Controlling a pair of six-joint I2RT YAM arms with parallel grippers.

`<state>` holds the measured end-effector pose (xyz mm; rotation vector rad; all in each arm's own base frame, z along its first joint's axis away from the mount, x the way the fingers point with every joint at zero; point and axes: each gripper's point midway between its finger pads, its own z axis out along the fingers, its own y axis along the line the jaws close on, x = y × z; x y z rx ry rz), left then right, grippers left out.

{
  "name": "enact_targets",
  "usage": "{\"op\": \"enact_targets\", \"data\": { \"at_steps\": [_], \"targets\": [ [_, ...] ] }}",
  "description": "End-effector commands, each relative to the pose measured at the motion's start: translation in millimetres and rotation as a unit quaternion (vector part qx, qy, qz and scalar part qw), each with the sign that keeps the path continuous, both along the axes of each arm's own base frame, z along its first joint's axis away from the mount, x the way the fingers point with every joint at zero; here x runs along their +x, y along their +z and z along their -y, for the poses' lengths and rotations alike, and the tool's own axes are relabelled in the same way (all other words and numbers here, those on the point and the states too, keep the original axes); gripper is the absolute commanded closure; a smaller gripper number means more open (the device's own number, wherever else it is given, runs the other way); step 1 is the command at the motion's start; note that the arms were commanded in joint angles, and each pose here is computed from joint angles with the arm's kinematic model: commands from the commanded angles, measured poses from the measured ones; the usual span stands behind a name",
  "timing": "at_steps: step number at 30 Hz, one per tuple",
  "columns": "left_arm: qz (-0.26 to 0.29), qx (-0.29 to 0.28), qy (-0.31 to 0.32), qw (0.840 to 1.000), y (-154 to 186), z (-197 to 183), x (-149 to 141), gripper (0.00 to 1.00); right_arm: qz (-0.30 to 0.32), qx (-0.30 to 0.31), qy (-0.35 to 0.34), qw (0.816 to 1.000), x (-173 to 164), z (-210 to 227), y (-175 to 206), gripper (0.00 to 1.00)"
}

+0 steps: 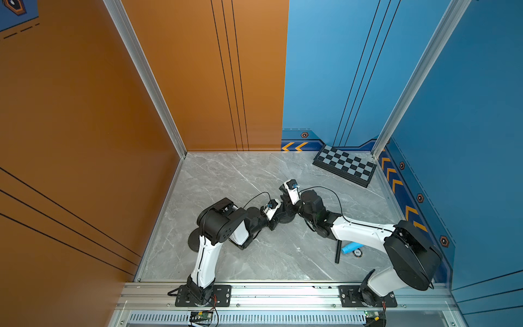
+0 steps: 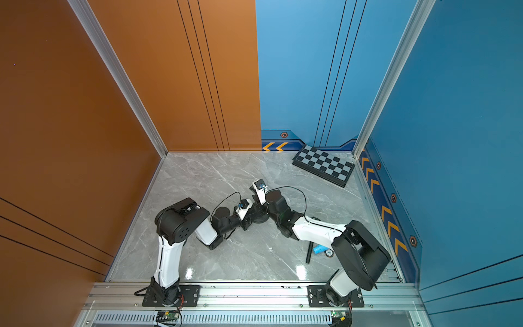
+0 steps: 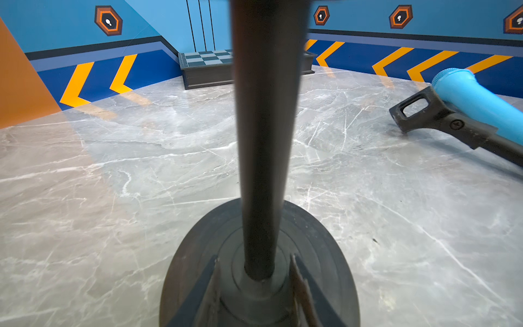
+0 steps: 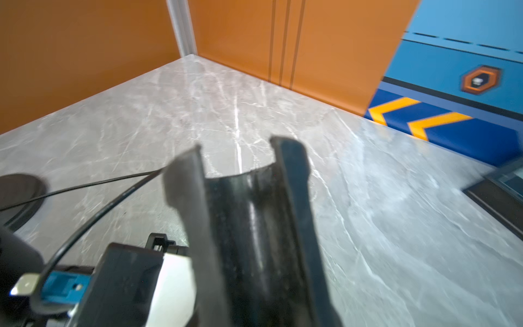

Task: Assemble a microphone stand
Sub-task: Screw the microphone stand pole into the microphone stand base.

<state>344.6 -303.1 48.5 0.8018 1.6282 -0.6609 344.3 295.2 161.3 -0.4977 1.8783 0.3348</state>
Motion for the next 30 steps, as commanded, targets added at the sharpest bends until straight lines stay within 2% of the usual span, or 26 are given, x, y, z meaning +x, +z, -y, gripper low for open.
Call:
{"op": "enact_targets", "data": {
  "at_steps": [1,4,7,14,18,22,23,24,25,30],
  "targets": [
    [-0.024,0.027,0.000,0.999,-19.6,1.1,-4.5,0.59,0.006,0.003,-0.186,0.983,2.3,47.9,-12.2,0.96],
    [-0.025,0.030,0.000,0.999,-20.6,1.4,-4.6,0.59,-0.012,0.009,-0.193,0.981,3.7,43.7,-20.4,0.96],
    [-0.025,0.030,0.000,0.999,-20.2,2.0,-4.4,0.59,-0.030,0.015,-0.163,0.986,4.0,28.4,-22.8,0.88],
    [-0.025,0.032,-0.003,0.999,-20.7,2.7,-5.3,0.59,-0.062,0.002,0.003,0.998,-2.3,-9.0,-9.9,0.55],
    [-0.025,0.033,-0.006,0.999,-21.1,3.0,-6.2,0.58,-0.059,-0.023,0.069,0.996,-5.3,-3.6,-4.2,0.47],
    [-0.026,0.032,-0.009,0.999,-21.0,3.4,-6.7,0.58,-0.048,-0.003,0.189,0.981,-14.9,-4.8,2.5,0.44],
    [-0.025,0.032,-0.010,0.999,-20.7,3.5,-6.7,0.58,-0.044,-0.002,0.215,0.976,-17.4,-4.3,4.1,0.04],
    [-0.026,0.031,-0.010,0.999,-20.8,3.6,-7.0,0.58,-0.039,-0.002,0.231,0.972,-18.0,-3.2,7.3,0.00],
    [-0.026,0.032,-0.010,0.999,-20.9,3.6,-7.0,0.58,-0.032,0.000,0.254,0.967,-20.5,-2.8,9.8,0.00],
    [-0.027,0.031,-0.011,0.999,-20.9,3.0,-6.9,0.58,-0.018,0.005,0.277,0.961,-11.5,0.4,17.1,0.01]
  ]
}}
